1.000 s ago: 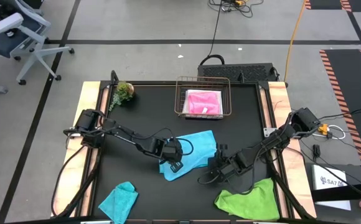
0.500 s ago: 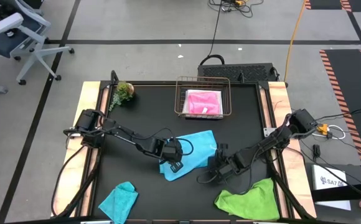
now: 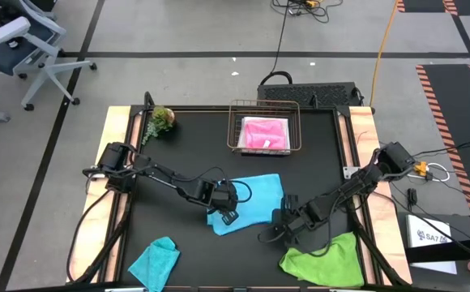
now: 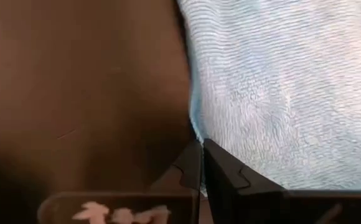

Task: Fold microfiber towels
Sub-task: Fold the right blue towel

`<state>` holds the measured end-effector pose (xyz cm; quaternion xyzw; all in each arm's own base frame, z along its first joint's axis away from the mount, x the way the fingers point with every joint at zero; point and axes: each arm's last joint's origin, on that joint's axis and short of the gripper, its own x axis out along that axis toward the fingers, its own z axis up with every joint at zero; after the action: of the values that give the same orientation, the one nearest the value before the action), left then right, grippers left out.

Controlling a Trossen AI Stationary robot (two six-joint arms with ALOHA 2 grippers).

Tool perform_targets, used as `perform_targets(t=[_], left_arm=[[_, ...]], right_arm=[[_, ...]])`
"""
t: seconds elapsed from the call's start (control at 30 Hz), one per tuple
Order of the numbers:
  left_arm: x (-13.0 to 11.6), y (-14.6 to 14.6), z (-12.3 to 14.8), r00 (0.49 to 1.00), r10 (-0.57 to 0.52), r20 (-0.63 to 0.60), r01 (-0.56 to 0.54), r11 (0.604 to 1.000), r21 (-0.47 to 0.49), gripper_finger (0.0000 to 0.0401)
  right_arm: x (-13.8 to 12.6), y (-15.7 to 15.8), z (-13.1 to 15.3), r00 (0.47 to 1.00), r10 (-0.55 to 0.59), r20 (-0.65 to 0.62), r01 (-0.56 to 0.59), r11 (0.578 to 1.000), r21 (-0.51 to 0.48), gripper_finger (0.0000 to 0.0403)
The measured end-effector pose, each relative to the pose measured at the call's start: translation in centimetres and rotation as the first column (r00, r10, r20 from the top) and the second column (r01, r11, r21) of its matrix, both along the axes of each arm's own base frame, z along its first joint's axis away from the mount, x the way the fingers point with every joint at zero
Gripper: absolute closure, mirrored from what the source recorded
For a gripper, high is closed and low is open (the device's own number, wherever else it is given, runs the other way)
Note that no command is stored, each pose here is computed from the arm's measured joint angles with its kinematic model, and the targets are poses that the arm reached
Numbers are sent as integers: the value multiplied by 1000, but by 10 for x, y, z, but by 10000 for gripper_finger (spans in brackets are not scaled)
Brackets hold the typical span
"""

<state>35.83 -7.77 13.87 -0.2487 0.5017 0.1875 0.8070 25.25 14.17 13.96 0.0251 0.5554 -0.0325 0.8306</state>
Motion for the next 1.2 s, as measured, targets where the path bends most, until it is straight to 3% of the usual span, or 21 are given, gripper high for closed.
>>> perform_targets(t=[0.37, 0.63, 0.97, 1.2], left_arm=[[0, 0, 0, 1000, -4, 0, 4, 1000, 2, 397], [0, 0, 0, 1000, -4, -1, 4, 1000, 2, 397], [0, 0, 0, 1000, -5, -2, 5, 1000, 2, 393], [0, 0, 0, 1000, -13, -2, 13, 1000, 6, 398]], right_arm=[[-11, 5, 31, 997, 47, 68, -53, 993, 101, 400], [-11, 6, 31, 997, 52, 65, -59, 991, 117, 375], [-6, 2, 31, 995, 47, 89, -56, 993, 101, 285], [4, -16, 32, 990, 2, 141, -1, 1000, -8, 270]])
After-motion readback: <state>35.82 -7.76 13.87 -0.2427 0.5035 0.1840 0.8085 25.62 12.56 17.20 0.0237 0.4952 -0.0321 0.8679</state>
